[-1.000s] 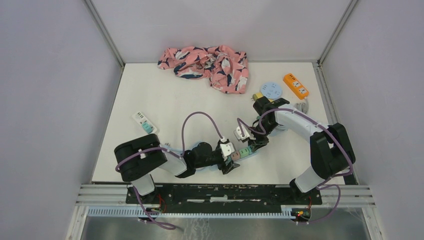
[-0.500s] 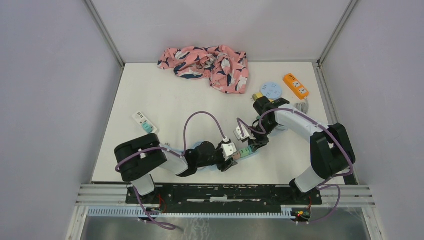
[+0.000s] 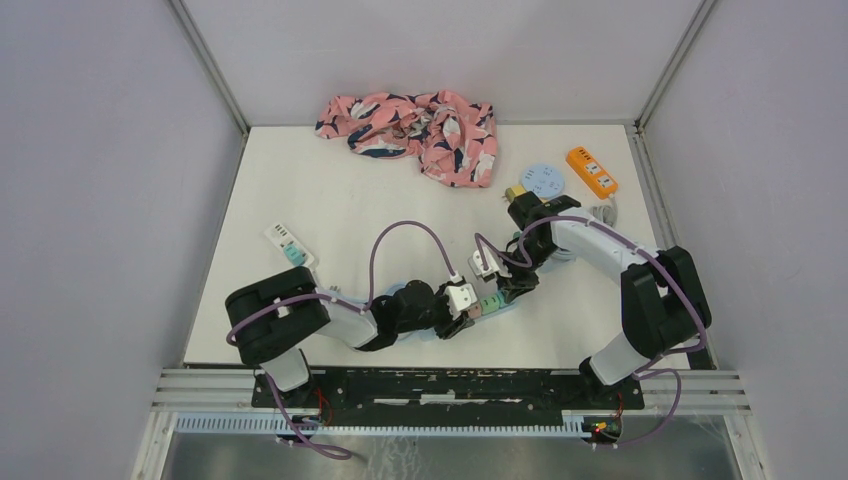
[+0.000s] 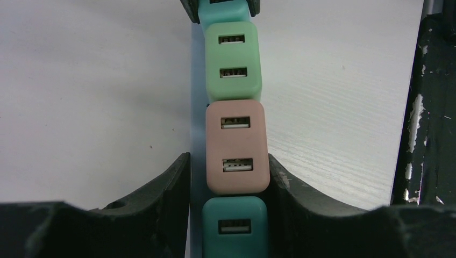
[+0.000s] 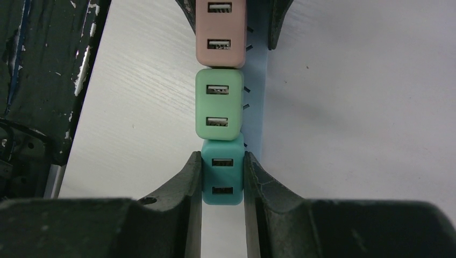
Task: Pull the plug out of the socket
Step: Remove the plug from the socket.
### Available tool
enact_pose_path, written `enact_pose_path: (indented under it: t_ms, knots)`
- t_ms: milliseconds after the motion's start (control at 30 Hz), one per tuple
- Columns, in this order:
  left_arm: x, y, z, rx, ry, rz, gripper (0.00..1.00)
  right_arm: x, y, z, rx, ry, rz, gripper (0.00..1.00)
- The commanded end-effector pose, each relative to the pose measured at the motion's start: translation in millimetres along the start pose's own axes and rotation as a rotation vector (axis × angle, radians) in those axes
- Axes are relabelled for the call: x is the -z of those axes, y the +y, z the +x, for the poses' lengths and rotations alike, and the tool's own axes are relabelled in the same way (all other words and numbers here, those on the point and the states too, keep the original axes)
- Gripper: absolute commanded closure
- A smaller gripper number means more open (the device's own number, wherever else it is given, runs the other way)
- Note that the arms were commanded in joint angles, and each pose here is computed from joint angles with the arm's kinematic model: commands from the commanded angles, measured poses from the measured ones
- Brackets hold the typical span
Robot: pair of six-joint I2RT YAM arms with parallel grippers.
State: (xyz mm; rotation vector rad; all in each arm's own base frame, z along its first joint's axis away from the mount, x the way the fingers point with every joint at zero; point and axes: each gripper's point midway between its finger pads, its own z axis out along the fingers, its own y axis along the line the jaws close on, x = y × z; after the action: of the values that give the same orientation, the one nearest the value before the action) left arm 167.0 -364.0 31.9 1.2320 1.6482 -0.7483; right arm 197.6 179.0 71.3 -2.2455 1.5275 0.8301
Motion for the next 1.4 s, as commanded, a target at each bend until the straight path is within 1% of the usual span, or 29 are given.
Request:
enact_pose_path:
  t_ms: [0,167,233,367,433,500,633,700,767,833,967,1067,1167,1300,1367]
  knots:
    - [-1,1,20,-0.05,0.096,0.003,0.97,2,-1,-50,0.029,-0.229,0.023,1.0]
    - [0,1,26,-0.041,0.114,0.002,0.97,2,-14,-62,0.015,-0.267,0.088,1.0]
    - [3,2,27,-0.037,0.114,-0.008,0.97,8,-21,-58,0.01,-0.246,0.129,1.0]
    - [9,7,31,-0.033,0.111,-0.043,0.97,24,-22,-33,0.022,-0.174,0.186,1.0]
    - [12,10,32,-0.026,0.108,-0.055,0.97,26,-15,-23,0.061,-0.148,0.173,1.0]
    - [13,11,33,-0.019,0.106,-0.061,0.97,22,-1,-19,0.102,-0.14,0.118,1.0]
    - [13,12,33,-0.013,0.103,-0.061,0.97,12,23,-31,0.147,-0.189,-0.025,1.0]
    - [12,12,32,-0.01,0.099,-0.059,0.97,4,26,-38,0.158,-0.191,-0.054,1.0]
    - [11,11,32,-0.01,0.1,-0.056,0.97,-5,21,-44,0.152,-0.186,-0.042,1.0]
    - [11,11,33,-0.009,0.106,-0.052,0.97,-7,14,-53,0.124,-0.208,-0.019,1.0]
    - [11,10,35,-0.008,0.115,-0.049,0.97,6,0,-69,0.066,-0.244,0.028,1.0]
    - [10,10,37,-0.01,0.125,-0.044,0.97,15,-9,-63,0.016,-0.244,0.078,1.0]
    - [10,9,40,-0.011,0.134,-0.04,0.97,24,-13,-47,-0.014,-0.215,0.108,1.0]
    - [10,9,43,-0.006,0.14,-0.041,0.97,32,-5,-35,0.008,-0.165,0.098,1.0]
    - [10,9,44,-0.004,0.141,-0.042,0.97,31,3,-34,0.036,-0.163,0.071,1.0]
